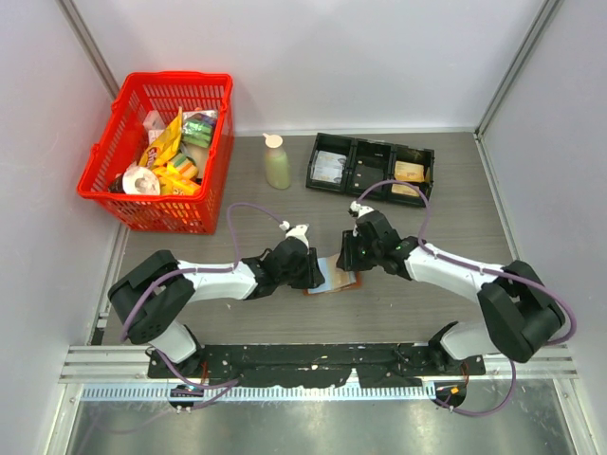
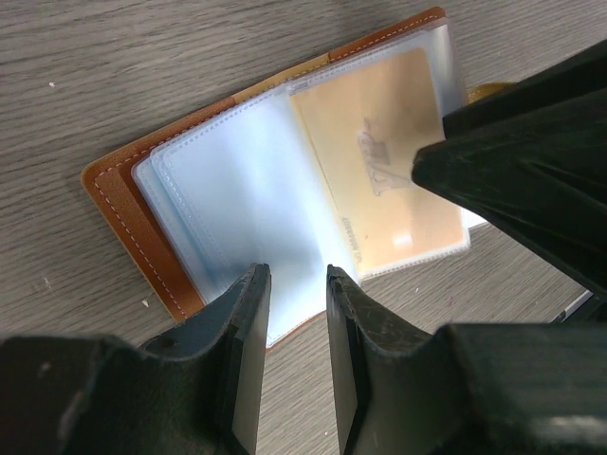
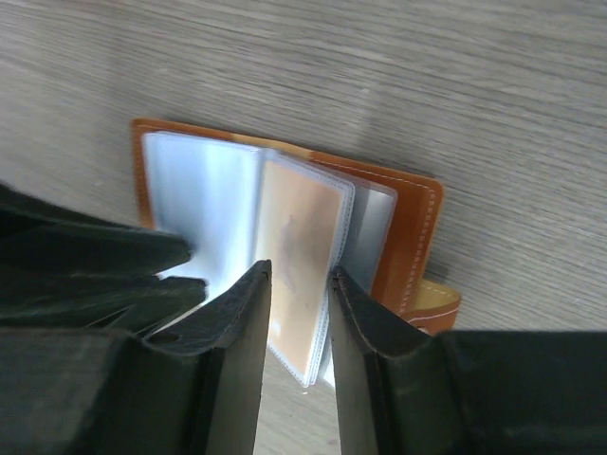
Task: Take the credit cards out of the card holder
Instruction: Remove the credit card from the card holder.
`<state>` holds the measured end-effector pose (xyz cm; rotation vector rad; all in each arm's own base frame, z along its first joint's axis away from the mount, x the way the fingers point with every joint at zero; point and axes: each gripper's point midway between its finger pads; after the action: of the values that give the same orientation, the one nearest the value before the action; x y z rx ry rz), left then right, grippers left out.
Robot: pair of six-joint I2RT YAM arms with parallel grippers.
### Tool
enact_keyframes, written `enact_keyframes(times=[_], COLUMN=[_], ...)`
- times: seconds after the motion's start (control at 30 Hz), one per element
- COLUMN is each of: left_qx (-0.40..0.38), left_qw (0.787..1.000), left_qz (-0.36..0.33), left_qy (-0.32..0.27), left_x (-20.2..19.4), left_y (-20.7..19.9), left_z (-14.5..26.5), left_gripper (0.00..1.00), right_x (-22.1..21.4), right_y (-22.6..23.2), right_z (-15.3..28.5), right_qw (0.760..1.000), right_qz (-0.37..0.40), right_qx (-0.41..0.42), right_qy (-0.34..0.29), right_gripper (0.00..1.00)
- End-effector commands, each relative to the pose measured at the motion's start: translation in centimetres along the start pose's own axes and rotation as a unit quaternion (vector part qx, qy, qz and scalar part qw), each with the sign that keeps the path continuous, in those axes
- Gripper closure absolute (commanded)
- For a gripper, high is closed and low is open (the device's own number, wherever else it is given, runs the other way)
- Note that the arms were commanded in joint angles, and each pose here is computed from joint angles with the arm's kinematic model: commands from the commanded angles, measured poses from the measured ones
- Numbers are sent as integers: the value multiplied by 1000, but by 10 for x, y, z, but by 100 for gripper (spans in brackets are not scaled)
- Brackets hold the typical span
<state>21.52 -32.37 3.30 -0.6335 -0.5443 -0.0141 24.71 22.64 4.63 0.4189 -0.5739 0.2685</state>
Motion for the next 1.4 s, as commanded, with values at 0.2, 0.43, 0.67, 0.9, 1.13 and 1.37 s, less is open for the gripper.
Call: enact_keyframes(times=[0.2, 0.43, 0.67, 0.9, 1.13, 1.37], left_qx=[15, 9, -23, -55, -78, -46], left_qw=[1000, 995, 991, 992, 993, 996], left_qz=[7, 32, 43, 40, 39, 51], left_qy=[-24, -89, -124, -102, -76, -52], left_x=[5, 26, 41, 42, 42, 35], left_y=[8, 11, -1, -22, -39, -15], left_z=[14, 46, 77, 65, 43, 18], left_gripper=[63, 56, 55, 61, 67, 73], right_x=[38, 23, 23, 30, 22, 14], right_y=[73, 91, 96, 64, 40, 35], right_z=[34, 12, 2, 7, 3, -5], right_qw=[985, 982, 983, 989, 986, 976], right_qz=[0, 3, 17, -8, -60, -96], right_qx=[163, 187, 181, 142, 148, 189], right_qy=[-52, -22, -19, -40, -48, -58], right_gripper=[65, 64, 58, 58, 60, 63])
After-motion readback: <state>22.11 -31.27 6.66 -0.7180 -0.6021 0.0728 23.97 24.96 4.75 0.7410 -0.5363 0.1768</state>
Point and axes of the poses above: each gripper's point midway between its finger pads, its own z axis back along the fingers, its own y axis along the line the jaws close on, x = y × z, and after that the axes turned 6 degrees about z, right-handed
